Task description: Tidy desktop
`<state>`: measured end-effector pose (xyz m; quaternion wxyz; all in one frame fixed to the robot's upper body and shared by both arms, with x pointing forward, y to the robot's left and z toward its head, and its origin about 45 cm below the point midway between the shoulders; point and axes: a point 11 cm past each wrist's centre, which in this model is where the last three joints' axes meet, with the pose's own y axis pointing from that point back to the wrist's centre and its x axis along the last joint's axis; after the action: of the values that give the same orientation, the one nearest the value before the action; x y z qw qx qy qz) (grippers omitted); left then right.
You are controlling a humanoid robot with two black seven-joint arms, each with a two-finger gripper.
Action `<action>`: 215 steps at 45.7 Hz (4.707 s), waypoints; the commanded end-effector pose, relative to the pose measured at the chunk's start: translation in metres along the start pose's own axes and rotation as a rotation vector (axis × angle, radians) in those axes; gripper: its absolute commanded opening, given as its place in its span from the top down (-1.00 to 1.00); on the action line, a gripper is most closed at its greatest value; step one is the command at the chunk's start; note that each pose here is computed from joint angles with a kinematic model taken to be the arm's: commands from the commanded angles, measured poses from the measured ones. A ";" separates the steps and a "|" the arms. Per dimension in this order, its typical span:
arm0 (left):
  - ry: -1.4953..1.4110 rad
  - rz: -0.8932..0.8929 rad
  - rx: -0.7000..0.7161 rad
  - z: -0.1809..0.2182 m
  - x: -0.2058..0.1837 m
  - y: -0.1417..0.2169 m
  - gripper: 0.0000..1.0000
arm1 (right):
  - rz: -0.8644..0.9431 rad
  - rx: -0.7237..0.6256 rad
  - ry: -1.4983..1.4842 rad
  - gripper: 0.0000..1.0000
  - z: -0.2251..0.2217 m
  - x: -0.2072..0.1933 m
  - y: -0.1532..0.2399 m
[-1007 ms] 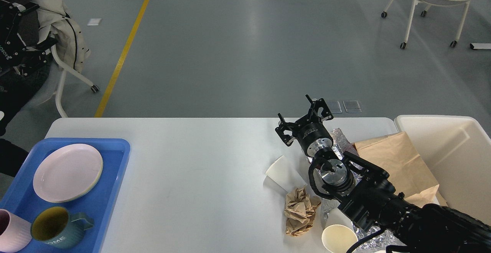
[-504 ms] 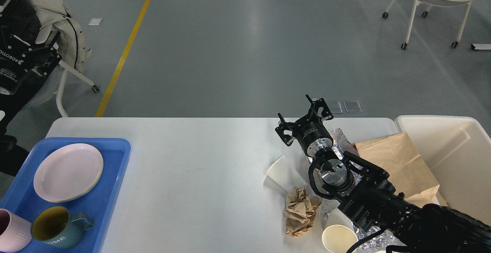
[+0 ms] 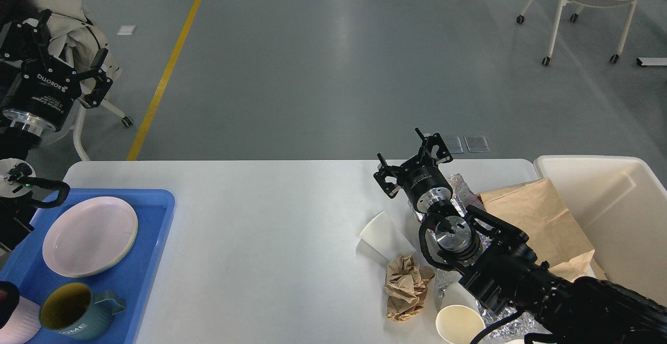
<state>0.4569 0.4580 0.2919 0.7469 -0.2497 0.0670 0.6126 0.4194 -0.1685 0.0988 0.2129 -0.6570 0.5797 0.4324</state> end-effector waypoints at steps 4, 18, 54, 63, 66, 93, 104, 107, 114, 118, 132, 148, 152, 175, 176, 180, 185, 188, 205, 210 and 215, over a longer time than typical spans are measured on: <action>0.016 0.021 0.026 -0.018 0.002 0.008 -0.98 | 0.000 0.000 0.001 -1.00 0.000 0.000 0.000; 0.071 0.064 0.060 -0.052 0.006 0.028 -0.98 | 0.001 -0.001 0.000 -1.00 0.000 0.001 0.000; 0.174 0.150 0.136 -0.115 0.012 0.075 -1.00 | 0.001 0.000 0.001 -1.00 0.000 0.000 0.000; 0.201 0.167 0.099 -0.113 0.014 0.076 -1.00 | 0.003 0.000 0.001 -1.00 0.000 0.001 0.000; 0.211 0.181 0.084 -0.113 0.016 0.079 -1.00 | 0.001 0.000 0.001 -1.00 0.000 0.000 0.000; 0.214 0.190 0.083 -0.114 0.019 0.084 -1.00 | 0.001 0.000 0.001 -1.00 0.000 0.000 0.000; 0.214 0.190 0.083 -0.114 0.019 0.084 -1.00 | 0.001 0.000 0.001 -1.00 0.000 0.000 0.000; 0.214 0.190 0.083 -0.114 0.019 0.084 -1.00 | 0.000 0.000 0.001 -1.00 0.000 0.000 0.000; 0.214 0.190 0.083 -0.114 0.019 0.084 -1.00 | 0.001 0.000 0.001 -1.00 0.000 0.000 0.000; 0.213 0.189 0.084 -0.114 0.019 0.084 -1.00 | 0.001 0.000 0.001 -1.00 0.000 0.000 0.000; 0.214 0.190 0.083 -0.114 0.019 0.084 -1.00 | 0.001 0.000 0.001 -1.00 0.000 0.000 0.000; 0.214 0.190 0.083 -0.114 0.019 0.084 -1.00 | 0.003 0.000 0.001 -1.00 0.000 0.001 0.000; 0.214 0.190 0.083 -0.114 0.019 0.084 -1.00 | 0.001 -0.006 0.003 -1.00 0.000 0.000 0.000; 0.214 0.190 0.083 -0.114 0.019 0.084 -1.00 | -0.262 0.129 -0.117 -1.00 -0.057 -0.083 -0.028; 0.214 0.190 0.083 -0.114 0.019 0.084 -1.00 | -0.278 0.138 -0.127 -1.00 -0.061 -0.085 -0.028; 0.214 0.190 0.083 -0.114 0.019 0.084 -1.00 | -0.348 0.166 -0.156 -1.00 -0.075 -0.093 -0.027; 0.214 0.190 0.083 -0.114 0.019 0.084 -1.00 | -0.370 0.192 -0.157 -1.00 -0.088 -0.093 -0.025; 0.214 0.190 0.083 -0.114 0.019 0.084 -1.00 | -0.391 0.184 -0.144 -1.00 -0.089 -0.098 -0.025; 0.216 0.189 0.084 -0.115 0.018 0.084 -1.00 | -0.341 0.319 -0.061 -1.00 -0.173 -0.069 -0.013; 0.216 0.190 0.083 -0.115 0.018 0.084 -1.00 | -0.337 0.324 -0.061 -1.00 -0.177 -0.071 -0.014; 0.216 0.189 0.084 -0.115 0.018 0.084 -1.00 | -0.327 0.302 -0.021 -1.00 -0.174 -0.067 -0.013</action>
<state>0.4049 0.4325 0.1604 0.6839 -0.2753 0.1956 0.6467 0.4921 -0.2621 0.2472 0.3993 -0.6901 0.5173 0.3109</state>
